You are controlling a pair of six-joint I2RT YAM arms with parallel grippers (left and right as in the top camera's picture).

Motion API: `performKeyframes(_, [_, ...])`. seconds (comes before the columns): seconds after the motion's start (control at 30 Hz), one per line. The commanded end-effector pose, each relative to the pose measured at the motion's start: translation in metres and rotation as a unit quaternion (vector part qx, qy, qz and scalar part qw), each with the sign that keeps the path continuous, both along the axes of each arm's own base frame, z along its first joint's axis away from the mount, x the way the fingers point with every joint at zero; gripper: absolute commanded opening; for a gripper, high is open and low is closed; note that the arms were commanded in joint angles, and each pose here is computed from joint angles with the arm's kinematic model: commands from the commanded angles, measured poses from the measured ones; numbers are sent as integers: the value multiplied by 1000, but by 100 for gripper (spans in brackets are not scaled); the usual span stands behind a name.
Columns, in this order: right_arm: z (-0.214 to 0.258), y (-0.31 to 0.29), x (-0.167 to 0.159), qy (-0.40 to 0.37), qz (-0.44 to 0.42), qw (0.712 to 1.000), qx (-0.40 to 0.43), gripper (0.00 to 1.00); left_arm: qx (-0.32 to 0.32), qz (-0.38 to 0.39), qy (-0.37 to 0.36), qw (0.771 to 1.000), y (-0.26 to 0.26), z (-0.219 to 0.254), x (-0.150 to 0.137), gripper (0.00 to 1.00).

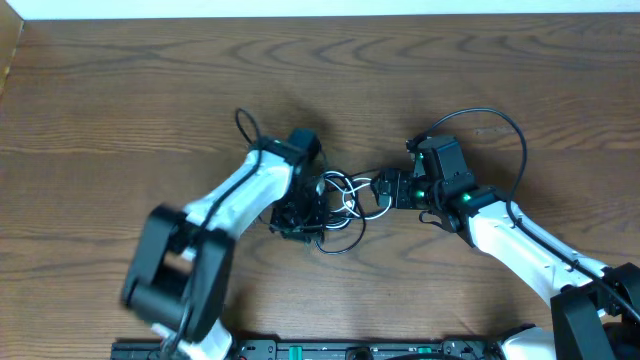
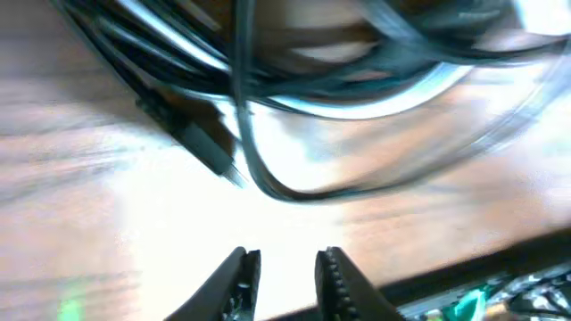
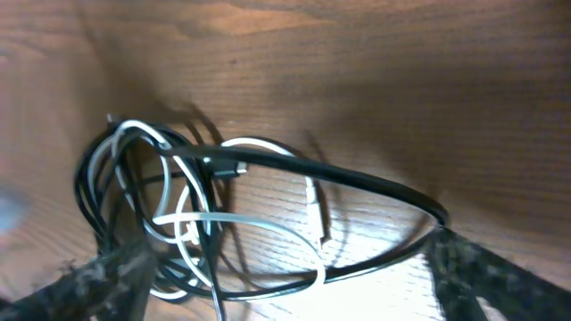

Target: Untangle cables

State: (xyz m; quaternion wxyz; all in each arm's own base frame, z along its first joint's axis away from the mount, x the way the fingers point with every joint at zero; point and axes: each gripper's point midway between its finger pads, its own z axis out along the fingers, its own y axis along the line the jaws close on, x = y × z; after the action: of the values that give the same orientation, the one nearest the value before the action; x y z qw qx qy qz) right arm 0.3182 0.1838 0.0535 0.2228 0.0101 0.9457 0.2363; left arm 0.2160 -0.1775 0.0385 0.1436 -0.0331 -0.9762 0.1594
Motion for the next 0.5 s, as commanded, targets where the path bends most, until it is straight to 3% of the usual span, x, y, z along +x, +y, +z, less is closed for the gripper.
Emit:
performKeyframes(0.0, [0, 4, -2, 3, 11, 1000, 11, 97, -24, -1, -57, 998, -1, 26, 11, 34])
performKeyframes(0.17, [0, 5, -3, 4, 12, 1000, 11, 99, 1, 19, -116, 993, 11, 35, 32, 44])
performKeyframes(0.27, [0, 5, -3, 5, 13, 1000, 10, 99, 31, 29, -134, 990, 18, 25, 45, 58])
performKeyframes(0.47, [-1, 16, -9, -1, 31, 1000, 5, 98, 30, 25, -139, 989, 14, 12, 55, 62])
